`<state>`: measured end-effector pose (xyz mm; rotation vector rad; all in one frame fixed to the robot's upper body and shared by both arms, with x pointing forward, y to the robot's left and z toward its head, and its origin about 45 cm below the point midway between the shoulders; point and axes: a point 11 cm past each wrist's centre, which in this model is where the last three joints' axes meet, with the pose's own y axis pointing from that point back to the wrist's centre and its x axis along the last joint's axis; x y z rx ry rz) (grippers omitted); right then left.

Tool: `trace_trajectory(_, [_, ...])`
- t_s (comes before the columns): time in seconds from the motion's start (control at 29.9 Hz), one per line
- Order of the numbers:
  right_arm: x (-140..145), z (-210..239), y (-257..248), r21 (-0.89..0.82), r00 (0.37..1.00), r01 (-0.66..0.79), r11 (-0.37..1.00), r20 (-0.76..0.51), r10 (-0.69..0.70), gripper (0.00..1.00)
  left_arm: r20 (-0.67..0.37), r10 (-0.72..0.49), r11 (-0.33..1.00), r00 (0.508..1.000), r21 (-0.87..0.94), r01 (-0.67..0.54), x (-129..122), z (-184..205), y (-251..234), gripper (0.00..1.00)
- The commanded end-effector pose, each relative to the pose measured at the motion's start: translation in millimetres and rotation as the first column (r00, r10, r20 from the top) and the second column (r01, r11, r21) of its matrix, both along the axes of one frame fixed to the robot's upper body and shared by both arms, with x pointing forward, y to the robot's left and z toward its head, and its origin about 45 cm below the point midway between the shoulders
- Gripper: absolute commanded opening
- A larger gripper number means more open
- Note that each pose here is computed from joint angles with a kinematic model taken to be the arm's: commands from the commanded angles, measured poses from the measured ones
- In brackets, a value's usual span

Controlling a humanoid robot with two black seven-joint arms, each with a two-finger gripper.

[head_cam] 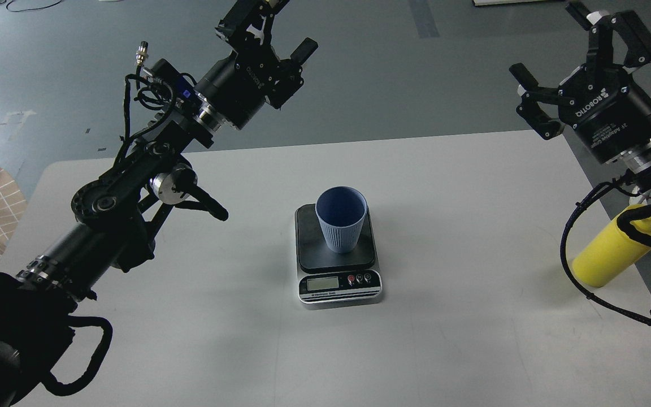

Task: Pour seasoning into cup on scale with both arms
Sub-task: 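Open the left gripper and raise the left arm away from the cup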

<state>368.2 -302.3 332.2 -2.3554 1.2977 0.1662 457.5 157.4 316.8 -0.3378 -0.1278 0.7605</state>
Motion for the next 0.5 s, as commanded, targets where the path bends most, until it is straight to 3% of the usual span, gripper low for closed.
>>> trace_trajectory(0.0, [-7, 19, -6, 0.075, 0.999, -0.044, 0.996, 0.018, 0.043, 1.0, -0.013, -0.003, 1.0, 1.0, 0.004, 0.003, -2, -6, 4, 0.98])
trace_trajectory(0.27, [-28, 57, -55, 0.24, 0.997, -0.074, 0.968, 0.044, 0.066, 1.0, -0.02, -0.008, 1.0, 1.0, 0.01, 0.008, -4, -11, 4, 0.98])
trace_trajectory(0.47, [-47, 83, -108, 0.313, 0.998, -0.028, 0.949, 0.063, 0.009, 1.0, -0.024, -0.017, 1.0, 1.0, 0.01, 0.017, -5, -12, 0, 0.98])
